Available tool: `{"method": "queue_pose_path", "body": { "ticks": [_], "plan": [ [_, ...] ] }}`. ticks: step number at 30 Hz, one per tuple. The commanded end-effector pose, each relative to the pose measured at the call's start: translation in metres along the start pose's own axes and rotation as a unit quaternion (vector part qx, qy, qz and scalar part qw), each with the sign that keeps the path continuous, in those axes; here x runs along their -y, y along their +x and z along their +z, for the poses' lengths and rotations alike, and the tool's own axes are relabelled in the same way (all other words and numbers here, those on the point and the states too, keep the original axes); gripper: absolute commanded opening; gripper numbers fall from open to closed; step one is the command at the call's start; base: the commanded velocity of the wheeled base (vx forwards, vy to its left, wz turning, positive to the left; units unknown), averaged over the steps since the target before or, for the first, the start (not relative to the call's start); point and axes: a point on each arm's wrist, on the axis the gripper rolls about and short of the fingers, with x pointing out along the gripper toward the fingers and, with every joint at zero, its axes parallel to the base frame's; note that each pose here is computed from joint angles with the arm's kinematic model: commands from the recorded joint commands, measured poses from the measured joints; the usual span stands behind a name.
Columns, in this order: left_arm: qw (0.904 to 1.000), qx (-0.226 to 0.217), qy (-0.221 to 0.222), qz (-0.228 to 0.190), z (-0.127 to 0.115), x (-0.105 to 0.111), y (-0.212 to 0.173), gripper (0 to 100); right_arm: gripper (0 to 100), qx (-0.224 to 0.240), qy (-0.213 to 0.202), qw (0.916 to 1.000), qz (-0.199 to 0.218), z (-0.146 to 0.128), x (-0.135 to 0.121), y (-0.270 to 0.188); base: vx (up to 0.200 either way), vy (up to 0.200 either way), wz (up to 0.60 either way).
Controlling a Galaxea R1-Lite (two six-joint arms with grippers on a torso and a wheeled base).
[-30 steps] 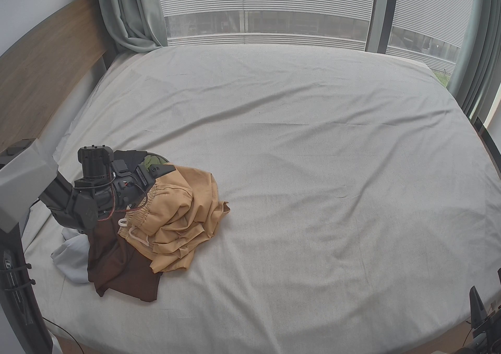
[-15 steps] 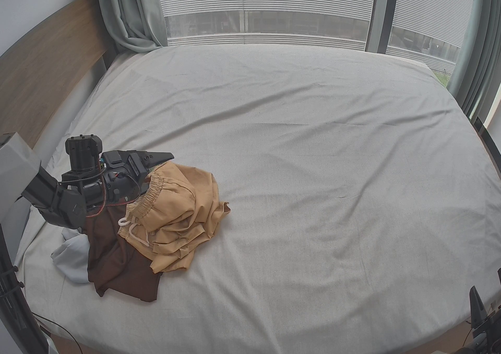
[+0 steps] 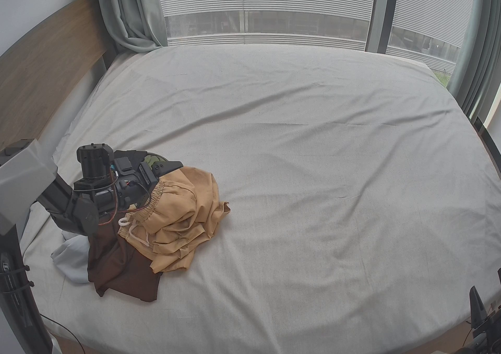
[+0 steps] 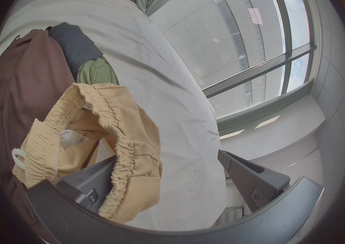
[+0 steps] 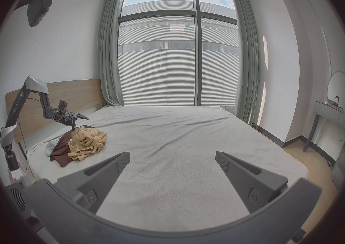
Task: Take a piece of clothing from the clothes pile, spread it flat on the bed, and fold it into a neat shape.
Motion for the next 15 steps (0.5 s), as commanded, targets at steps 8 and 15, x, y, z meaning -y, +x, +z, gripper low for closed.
{"method": "queue_pose_path", "body": {
  "ticks": [8,15],
  "plan": [
    [0.9999,-0.011,-0.004,0.005,-0.007,-0.0083,0.0118,100,100,-0.001,0.0,1.0,0.0,-0.0052,0.0,0.0,0.0,0.0,0.0],
    [0.9998,-0.019,0.006,0.01,-0.0111,-0.0143,0.0154,0,100,-0.001,0.0,1.0,0.0,-0.0052,0.0,0.0,0.0,0.0,0.0]
  ]
}}
